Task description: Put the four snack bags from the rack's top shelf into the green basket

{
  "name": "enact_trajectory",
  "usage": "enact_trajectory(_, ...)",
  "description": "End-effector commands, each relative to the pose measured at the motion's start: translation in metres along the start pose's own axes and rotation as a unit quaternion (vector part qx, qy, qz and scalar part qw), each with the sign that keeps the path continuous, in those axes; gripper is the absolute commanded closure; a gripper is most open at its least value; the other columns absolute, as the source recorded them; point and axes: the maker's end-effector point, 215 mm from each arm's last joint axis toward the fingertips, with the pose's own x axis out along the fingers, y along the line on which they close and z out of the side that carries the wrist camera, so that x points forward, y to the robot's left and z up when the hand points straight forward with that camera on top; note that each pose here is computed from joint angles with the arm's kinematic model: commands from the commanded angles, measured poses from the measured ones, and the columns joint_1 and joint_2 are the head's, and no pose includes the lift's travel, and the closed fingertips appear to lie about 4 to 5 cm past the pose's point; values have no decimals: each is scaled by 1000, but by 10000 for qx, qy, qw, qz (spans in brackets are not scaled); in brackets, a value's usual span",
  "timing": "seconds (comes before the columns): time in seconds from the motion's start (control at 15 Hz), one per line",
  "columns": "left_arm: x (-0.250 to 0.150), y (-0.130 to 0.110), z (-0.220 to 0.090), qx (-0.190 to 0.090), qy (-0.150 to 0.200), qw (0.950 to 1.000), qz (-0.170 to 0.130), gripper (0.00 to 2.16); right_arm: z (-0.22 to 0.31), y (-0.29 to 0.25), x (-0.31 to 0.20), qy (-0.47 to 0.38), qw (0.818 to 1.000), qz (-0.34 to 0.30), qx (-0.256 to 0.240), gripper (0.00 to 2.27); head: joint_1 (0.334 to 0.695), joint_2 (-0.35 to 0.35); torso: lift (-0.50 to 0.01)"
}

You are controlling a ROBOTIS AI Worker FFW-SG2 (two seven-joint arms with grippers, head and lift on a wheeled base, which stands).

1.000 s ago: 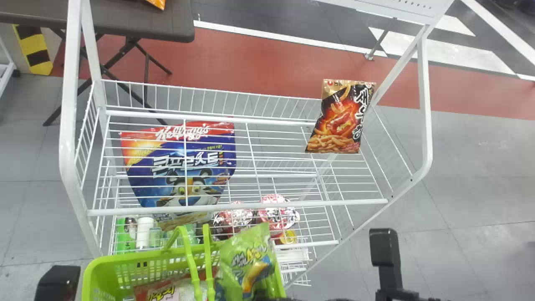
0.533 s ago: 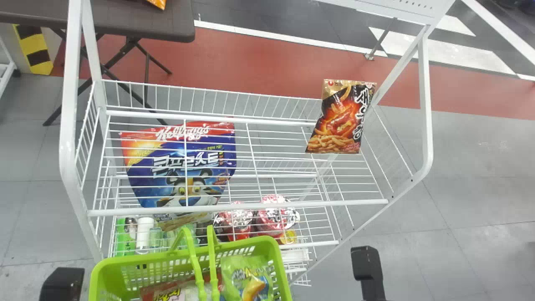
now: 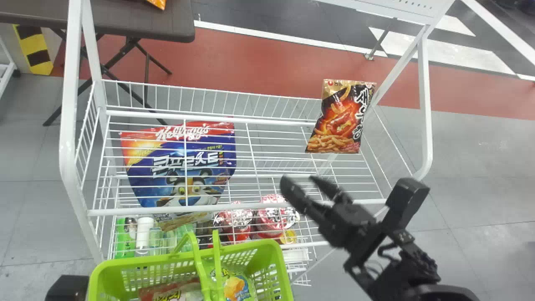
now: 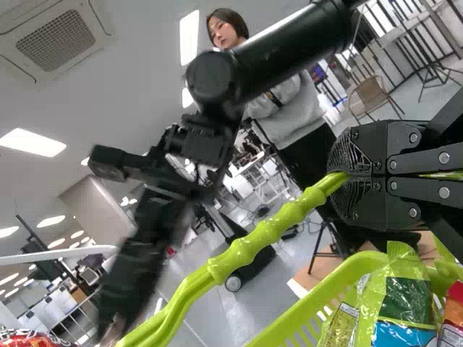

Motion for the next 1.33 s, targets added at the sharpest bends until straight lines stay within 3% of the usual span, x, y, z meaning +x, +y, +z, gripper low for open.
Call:
enact_trajectory(0.0, 1, -3, -1, 15, 20, 10000, -24, 1582, 46, -38, 26, -872, 9924, -608, -618, 70, 695, -350, 0)
enact_trajectory(0.2, -1, -5, -2, 13, 54, 10000, -76, 1582, 66, -105, 34, -1115, 9727, -1655, -1187, 83, 695, -350, 0)
enact_trajectory(0.47, 1, -5, -2, -25, 113, 9999, -111, 1582, 85, -190, 48, -1147, 9571, -2364, -1225, 87, 695, -350, 0)
enact_trajectory(0.67, 5, -5, -4, -36, 179, 9998, -111, 1582, 82, -205, 72, -926, 9722, -1940, -930, 87, 695, -350, 0)
enact_trajectory(1.0, 7, -5, -4, -42, 219, 9997, -126, 1582, 59, -218, 101, -468, 9781, -1866, -801, 134, 695, -350, 0)
enact_trajectory(1.07, 7, -4, -2, -27, 225, 9997, -129, 1585, 51, -220, 105, -258, 9788, -1873, -786, 211, 695, -350, 0)
enact_trajectory(1.2, 6, -4, -1, -26, 225, 9997, -129, 1582, 42, -219, 114, -12, 9824, -1730, -707, 677, 695, -350, 0)
enact_trajectory(1.27, 7, -5, -2, -27, 228, 9996, -136, 1582, 29, -215, 117, 276, 9864, -1527, -532, 1369, 695, -350, 0)
